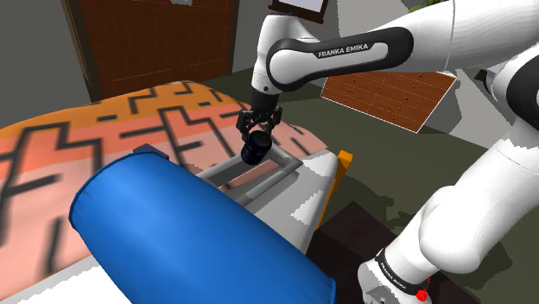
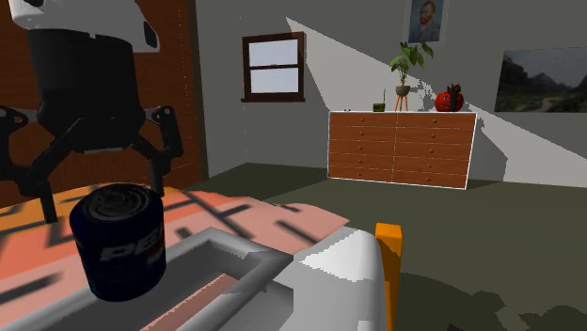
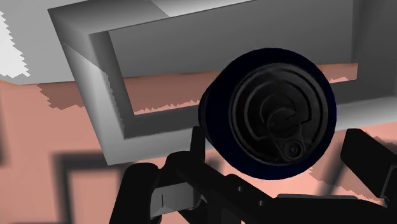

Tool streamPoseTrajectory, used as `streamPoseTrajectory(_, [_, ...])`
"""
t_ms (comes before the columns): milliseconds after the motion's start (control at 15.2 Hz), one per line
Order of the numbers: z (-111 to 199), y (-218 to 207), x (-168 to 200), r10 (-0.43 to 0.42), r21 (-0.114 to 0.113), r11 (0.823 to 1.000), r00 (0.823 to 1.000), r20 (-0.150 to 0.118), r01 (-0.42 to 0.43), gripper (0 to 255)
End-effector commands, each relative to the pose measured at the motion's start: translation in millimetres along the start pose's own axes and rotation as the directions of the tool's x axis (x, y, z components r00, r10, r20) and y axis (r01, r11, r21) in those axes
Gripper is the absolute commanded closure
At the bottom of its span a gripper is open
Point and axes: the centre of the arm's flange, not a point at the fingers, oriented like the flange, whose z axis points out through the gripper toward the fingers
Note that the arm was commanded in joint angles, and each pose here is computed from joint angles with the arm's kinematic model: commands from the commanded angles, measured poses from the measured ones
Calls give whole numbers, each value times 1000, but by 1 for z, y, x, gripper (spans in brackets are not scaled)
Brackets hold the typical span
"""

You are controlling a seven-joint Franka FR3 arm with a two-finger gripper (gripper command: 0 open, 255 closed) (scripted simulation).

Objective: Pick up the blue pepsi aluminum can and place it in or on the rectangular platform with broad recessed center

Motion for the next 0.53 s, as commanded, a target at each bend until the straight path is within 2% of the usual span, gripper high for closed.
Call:
streamPoseTrajectory(0, [1,0,0,0,0,1000,1000,0,0,0])
streamPoseTrajectory(264, [-49,0,0,0,0,1000,1000,0,0,0])
streamPoseTrajectory(462, [-49,0,0,0,0,1000,1000,0,0,0])
